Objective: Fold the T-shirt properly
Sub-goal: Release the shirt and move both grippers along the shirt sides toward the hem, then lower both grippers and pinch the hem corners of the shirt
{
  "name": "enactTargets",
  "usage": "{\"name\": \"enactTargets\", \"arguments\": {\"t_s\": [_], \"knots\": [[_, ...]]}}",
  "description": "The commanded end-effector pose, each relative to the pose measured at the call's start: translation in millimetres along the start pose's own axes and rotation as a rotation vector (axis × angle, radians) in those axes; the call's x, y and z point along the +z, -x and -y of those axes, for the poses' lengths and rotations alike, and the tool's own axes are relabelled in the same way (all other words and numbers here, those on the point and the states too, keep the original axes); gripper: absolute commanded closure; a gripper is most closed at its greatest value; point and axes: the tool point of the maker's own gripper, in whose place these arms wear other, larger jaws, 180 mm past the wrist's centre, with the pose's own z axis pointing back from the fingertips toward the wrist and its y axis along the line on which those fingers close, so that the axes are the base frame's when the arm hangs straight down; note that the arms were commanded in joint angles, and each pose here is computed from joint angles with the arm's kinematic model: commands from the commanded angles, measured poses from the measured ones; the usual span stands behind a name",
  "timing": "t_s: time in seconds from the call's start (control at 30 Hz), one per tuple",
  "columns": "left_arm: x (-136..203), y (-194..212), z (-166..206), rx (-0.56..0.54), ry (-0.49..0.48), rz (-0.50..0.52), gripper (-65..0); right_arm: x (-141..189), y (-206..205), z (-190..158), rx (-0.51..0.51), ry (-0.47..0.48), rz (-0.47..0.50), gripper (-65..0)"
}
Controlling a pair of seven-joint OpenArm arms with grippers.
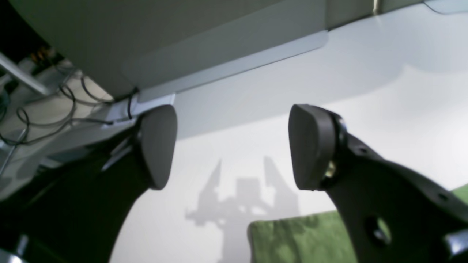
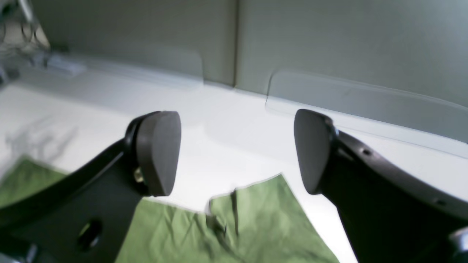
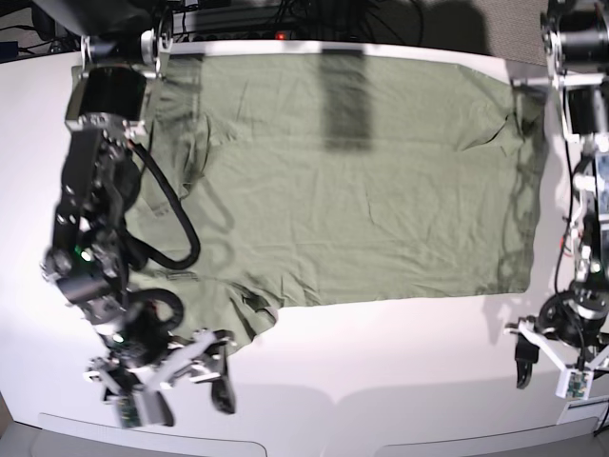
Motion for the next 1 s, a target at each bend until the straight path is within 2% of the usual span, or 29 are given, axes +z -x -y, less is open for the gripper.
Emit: {"name": "enactTargets", "arguments": {"t_s": [0.0,0.23,0.43,0.6,0.7,0.87,0.97], "knots": [[-6,-27,-18,0.0,-0.034,0.068,-45.5,-8,-17,6,0.012,0.004,0.041,-47.4],[-55,-16,-32,0.059,0.046,-0.011,-45.5,-63,17,21,-0.047,-0.023,-0.117,-47.4],[-87,12,-58,0.148,0.065,-0.097,-45.5,-89,43,51,-0.044,0.029,-0.255,-47.4],[-85,36,-76,0.178,0.043,-0.153,-45.5,-99,75,59,-0.095,0.027,-0.369,-47.4],[-75,57,-87,0.167,0.028,-0.191,-45.5,-98,86,57,-0.109,0.022,-0.394,-47.4],[-56,96,-82,0.155,0.086,-0.27,-45.5,-95,92,53,-0.133,0.007,-0.434,-47.4],[-46,120,-62,0.165,0.155,-0.334,-45.4,-94,95,47,-0.167,-0.014,-0.448,-47.4]]}}
